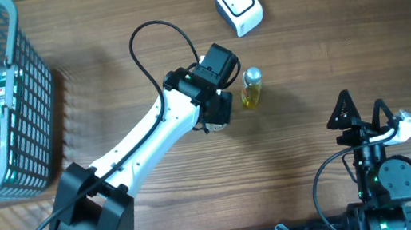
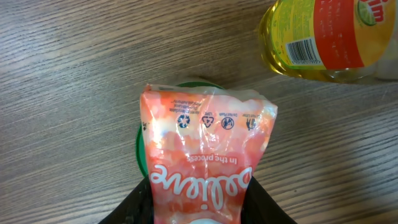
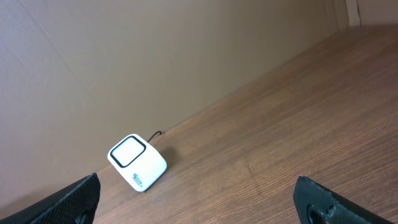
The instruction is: Scan the item barcode
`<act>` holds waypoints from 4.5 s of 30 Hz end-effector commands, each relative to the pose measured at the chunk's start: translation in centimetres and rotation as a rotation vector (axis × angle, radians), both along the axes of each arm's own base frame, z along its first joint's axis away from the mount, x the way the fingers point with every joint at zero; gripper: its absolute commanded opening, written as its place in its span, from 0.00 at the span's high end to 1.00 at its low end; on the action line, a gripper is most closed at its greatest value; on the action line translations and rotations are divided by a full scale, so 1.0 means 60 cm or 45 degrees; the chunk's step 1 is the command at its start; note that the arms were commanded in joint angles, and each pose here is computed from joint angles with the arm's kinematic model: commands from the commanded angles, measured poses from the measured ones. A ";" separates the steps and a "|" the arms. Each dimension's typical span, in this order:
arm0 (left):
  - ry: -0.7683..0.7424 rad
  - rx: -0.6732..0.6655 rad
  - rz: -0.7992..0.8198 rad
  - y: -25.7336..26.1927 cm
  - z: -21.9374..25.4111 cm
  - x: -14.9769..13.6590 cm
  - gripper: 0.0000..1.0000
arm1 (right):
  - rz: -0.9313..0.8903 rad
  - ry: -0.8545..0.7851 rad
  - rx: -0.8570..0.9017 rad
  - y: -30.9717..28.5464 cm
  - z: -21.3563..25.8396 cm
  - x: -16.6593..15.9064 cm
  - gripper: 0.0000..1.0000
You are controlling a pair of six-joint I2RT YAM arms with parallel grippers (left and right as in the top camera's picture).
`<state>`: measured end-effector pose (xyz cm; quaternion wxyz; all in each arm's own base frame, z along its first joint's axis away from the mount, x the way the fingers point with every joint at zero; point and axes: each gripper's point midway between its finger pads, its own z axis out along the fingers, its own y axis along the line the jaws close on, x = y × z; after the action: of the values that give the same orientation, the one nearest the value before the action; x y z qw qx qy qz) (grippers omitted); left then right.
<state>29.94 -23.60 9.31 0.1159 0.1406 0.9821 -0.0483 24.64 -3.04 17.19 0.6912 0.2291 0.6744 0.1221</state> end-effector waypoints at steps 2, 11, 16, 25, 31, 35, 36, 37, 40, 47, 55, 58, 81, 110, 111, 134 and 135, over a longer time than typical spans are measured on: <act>0.011 0.008 -0.009 0.002 -0.006 -0.005 0.64 | 0.006 -0.007 -0.005 0.001 0.002 0.000 0.00; 0.006 0.005 -0.009 0.001 -0.003 -0.004 0.38 | 0.006 -0.007 -0.005 0.001 0.002 0.000 0.00; -0.007 -0.007 -0.009 -0.003 0.004 0.001 0.28 | 0.007 -0.007 -0.005 0.001 0.002 0.000 0.00; -0.003 -0.004 -0.008 -0.002 0.002 0.000 0.41 | 0.007 -0.007 -0.005 0.001 0.002 0.000 0.00; 0.007 0.004 -0.008 0.001 -0.002 -0.004 0.54 | 0.006 -0.007 -0.005 0.001 0.002 0.000 0.00; 0.006 0.005 -0.009 0.001 -0.002 -0.003 0.58 | 0.007 -0.007 -0.005 0.001 0.002 0.000 0.00; 0.005 0.004 -0.009 0.001 -0.001 -0.003 0.58 | 0.006 -0.007 -0.005 0.001 0.002 0.000 0.00; 0.003 0.005 -0.008 0.001 -0.001 -0.003 0.62 | 0.006 -0.007 -0.005 0.001 0.002 0.000 0.00; -0.022 -0.005 0.014 0.010 0.012 0.005 0.69 | 0.007 -0.007 -0.005 0.001 0.002 0.000 0.00; -0.125 -0.073 0.127 0.064 0.083 0.027 0.69 | 0.007 -0.007 -0.005 0.001 0.002 0.000 0.00; -0.071 0.020 0.270 0.144 0.078 0.031 0.68 | 0.007 -0.007 -0.005 0.001 0.002 0.000 0.00; -0.056 0.040 0.295 0.156 0.073 0.029 0.68 | 0.007 -0.007 -0.005 0.001 0.002 0.000 0.00; 0.095 -0.178 0.198 0.052 -0.036 -0.045 0.68 | 0.007 -0.007 -0.005 0.001 0.002 0.000 0.00; 0.040 0.045 0.414 0.094 -0.095 -0.034 0.71 | 0.007 -0.007 -0.005 0.001 0.002 0.000 0.00; 0.044 0.050 0.414 0.095 -0.097 -0.034 0.71 | 0.007 -0.007 -0.005 0.001 0.002 0.000 0.00; 0.039 -0.070 0.408 0.090 -0.062 -0.007 0.23 | 0.007 -0.007 -0.005 0.001 0.002 0.000 0.00; 0.034 -0.101 0.389 0.088 -0.047 -0.003 0.20 | 0.007 -0.007 -0.005 0.001 0.002 0.000 0.00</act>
<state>28.28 -17.62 2.78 0.0875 -0.0261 0.9956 -0.0189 24.64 -3.04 17.19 0.6912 0.2291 0.6744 0.1221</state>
